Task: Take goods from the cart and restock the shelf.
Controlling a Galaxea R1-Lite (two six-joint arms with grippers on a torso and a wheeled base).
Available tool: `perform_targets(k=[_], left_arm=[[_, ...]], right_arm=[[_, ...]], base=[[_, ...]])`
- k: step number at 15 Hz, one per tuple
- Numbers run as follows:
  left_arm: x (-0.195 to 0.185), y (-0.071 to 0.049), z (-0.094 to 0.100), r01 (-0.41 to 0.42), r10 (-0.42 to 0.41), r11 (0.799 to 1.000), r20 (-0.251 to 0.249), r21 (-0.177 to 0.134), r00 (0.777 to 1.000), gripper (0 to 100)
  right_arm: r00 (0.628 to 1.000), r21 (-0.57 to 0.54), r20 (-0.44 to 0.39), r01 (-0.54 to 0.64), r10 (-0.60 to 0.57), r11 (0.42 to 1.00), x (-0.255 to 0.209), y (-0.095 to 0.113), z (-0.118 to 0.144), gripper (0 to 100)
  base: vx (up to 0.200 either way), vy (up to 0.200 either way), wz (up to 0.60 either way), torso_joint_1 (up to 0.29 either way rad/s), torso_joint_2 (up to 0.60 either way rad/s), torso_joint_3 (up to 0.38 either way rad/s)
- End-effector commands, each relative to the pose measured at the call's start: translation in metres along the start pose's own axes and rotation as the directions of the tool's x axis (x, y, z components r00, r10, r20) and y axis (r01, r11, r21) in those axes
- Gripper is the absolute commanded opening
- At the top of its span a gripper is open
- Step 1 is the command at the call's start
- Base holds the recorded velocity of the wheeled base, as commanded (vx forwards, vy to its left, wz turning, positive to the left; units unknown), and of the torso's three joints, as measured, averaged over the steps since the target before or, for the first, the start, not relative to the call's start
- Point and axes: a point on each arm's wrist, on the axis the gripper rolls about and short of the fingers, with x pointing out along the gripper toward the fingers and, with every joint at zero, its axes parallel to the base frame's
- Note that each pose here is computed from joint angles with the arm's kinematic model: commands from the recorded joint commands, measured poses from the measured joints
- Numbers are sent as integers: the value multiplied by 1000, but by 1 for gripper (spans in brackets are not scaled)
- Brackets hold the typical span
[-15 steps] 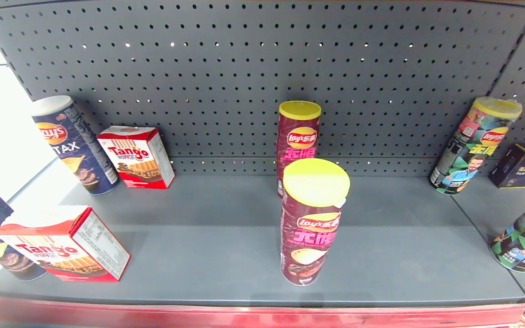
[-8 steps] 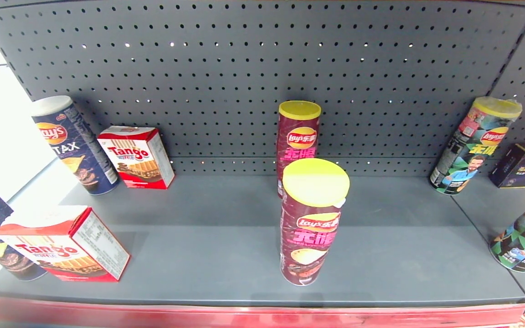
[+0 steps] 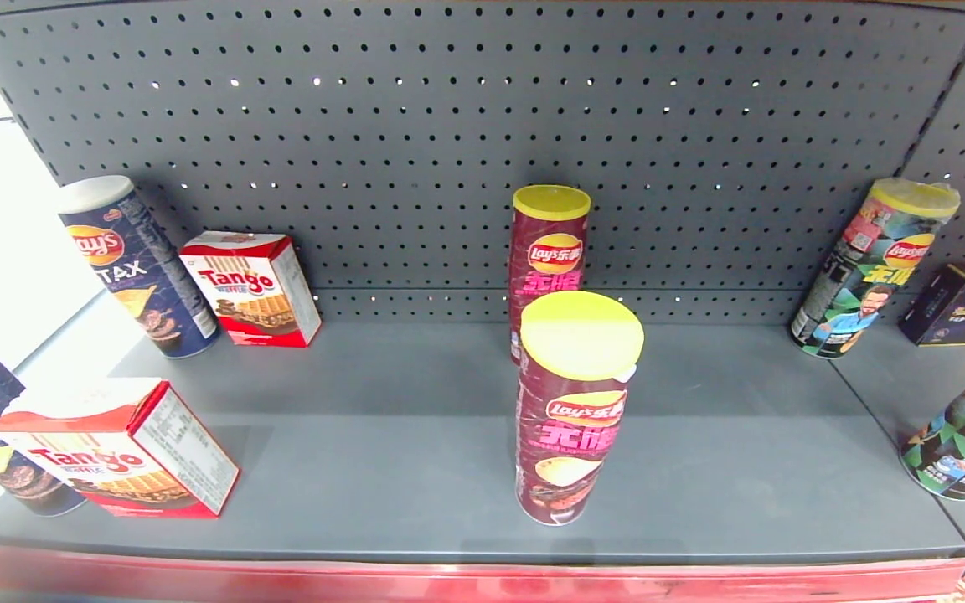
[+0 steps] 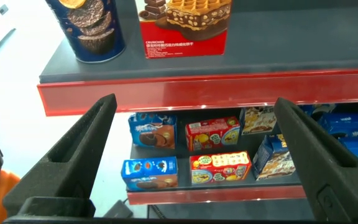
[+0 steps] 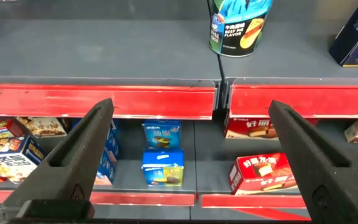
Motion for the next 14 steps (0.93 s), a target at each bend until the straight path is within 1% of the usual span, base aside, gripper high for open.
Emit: perform_targets(k=[1, 4, 6, 7, 8, 10, 13, 14], left_arm=[[0, 0, 0, -1, 1, 1000, 0, 0, 1000, 100], [0, 0, 0, -1, 1, 1000, 0, 1, 1000, 100], [0, 0, 0, -20, 20, 1000, 0, 3, 1000, 100], [0, 0, 0, -17, 17, 1000, 0, -3, 1000, 100], [0, 0, 0, -17, 17, 1000, 0, -10, 1000, 100], [0, 0, 0, -17, 17, 1000, 0, -10, 1000, 100], [0, 0, 0, -19, 19, 1000, 0, 0, 1000, 100], [0, 0, 0, -17, 17, 1000, 0, -2, 1000, 100]], right_arm=[[1000, 0, -1, -1, 1, 1000, 0, 0, 0, 100], [1000, 1, 0, -1, 1, 1000, 0, 0, 0, 100], [1000, 1, 0, -1, 1, 1000, 0, 0, 0, 100], [1000, 3, 0, -1, 1, 1000, 0, 0, 0, 100], [1000, 1, 0, -1, 1, 1000, 0, 0, 0, 100], [1000, 3, 0, 0, 0, 1000, 0, 0, 0, 100], [1000, 3, 0, 2, -2, 1000, 0, 0, 0, 100], [1000, 3, 0, 0, 0, 1000, 0, 0, 0, 100]], base=[[0, 0, 0, 0, 0, 0], [0, 0, 0, 0, 0, 0], [0, 0, 0, 0, 0, 0], [0, -200, 0, 2, 2, 2], [0, 0, 0, 0, 0, 0], [0, 0, 0, 0, 0, 0], [0, 0, 0, 0, 0, 0], [0, -200, 0, 17, 7, 7]])
